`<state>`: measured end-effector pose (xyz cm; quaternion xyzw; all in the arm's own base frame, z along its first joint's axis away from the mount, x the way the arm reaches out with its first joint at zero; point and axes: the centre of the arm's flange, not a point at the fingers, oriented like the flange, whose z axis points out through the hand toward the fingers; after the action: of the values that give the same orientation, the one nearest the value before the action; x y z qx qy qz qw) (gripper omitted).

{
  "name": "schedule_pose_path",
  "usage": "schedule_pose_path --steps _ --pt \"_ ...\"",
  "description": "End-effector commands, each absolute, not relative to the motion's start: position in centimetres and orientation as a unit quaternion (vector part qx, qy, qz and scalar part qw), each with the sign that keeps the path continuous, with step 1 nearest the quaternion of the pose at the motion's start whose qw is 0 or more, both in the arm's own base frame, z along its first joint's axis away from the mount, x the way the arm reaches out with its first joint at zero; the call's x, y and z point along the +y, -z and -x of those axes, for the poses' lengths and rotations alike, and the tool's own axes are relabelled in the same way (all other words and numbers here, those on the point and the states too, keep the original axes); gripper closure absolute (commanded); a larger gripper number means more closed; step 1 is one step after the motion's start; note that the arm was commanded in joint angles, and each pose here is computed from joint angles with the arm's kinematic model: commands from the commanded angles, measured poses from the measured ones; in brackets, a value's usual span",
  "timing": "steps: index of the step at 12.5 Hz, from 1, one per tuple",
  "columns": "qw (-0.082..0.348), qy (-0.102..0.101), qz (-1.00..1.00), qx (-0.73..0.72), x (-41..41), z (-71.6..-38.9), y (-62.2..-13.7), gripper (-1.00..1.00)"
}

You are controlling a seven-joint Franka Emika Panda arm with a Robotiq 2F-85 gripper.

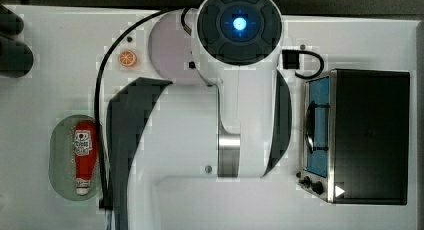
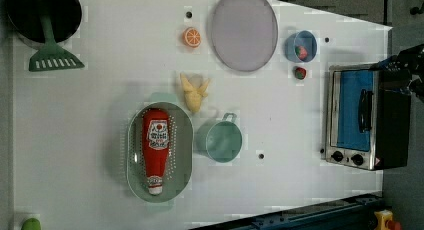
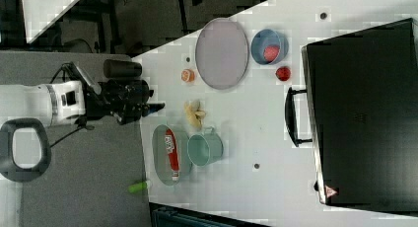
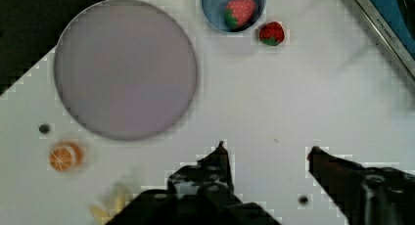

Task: Pick ketchup from strainer and place it on the table

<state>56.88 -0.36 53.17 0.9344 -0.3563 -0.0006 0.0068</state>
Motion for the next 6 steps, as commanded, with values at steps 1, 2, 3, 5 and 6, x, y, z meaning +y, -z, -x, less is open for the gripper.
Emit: schedule_pose_path --steps 1,2,3,5,6 --pt "-0.007 0.015 -0.913 -0.407 -2.3 -46.5 -59.3 -0.58" --pt "-0.005 0.016 -0.915 -0.403 -1.9 -46.7 -59.0 -0.80" --pt "-0.005 0.019 -0.918 -0.395 -1.0 -46.9 -58.6 -1.00" --pt "-0.014 0.022 -0.930 -0.367 2.7 -47.8 -57.7 -1.00" --pt "-0.011 0.021 -0.937 -0.347 4.9 -48.1 -57.1 -1.00"
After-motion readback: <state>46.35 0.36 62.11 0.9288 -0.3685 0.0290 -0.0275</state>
